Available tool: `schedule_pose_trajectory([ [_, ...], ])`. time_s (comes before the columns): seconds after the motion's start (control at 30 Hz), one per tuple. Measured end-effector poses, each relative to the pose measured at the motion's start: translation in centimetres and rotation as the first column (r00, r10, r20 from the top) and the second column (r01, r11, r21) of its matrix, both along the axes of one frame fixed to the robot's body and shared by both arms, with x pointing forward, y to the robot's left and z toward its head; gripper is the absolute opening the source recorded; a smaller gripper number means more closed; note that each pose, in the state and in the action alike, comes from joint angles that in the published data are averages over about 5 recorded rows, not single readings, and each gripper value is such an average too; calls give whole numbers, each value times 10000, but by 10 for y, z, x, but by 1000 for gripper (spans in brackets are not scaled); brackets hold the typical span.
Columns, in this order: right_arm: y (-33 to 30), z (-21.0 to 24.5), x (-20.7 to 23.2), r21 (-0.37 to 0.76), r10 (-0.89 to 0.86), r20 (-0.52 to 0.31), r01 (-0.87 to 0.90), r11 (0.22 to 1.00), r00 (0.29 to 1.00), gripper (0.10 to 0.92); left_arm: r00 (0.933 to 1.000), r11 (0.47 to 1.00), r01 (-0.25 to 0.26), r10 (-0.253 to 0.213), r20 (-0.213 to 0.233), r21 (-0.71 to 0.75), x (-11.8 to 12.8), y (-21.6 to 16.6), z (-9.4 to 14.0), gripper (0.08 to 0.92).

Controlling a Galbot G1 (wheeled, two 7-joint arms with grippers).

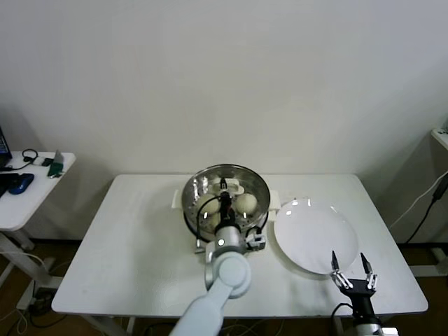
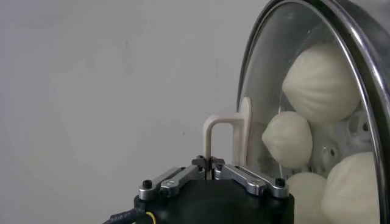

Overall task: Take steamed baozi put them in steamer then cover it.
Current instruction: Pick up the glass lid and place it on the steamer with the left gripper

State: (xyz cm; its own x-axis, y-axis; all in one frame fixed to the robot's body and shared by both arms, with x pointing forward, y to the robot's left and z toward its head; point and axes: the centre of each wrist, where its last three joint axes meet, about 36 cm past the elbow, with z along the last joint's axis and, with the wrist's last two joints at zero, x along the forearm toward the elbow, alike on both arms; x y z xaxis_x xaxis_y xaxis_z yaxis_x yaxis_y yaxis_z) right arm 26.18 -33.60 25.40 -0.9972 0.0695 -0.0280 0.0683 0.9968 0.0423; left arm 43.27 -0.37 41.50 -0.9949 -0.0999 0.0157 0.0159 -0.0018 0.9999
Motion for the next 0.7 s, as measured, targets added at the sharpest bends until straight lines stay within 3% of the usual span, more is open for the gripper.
schedule_pose_trajectory([
  [0.7, 1, 0, -2, -47, 61, 17, -60, 10000, 10000, 823, 10000, 10000, 10, -10, 22, -97, 1, -3, -3, 131],
])
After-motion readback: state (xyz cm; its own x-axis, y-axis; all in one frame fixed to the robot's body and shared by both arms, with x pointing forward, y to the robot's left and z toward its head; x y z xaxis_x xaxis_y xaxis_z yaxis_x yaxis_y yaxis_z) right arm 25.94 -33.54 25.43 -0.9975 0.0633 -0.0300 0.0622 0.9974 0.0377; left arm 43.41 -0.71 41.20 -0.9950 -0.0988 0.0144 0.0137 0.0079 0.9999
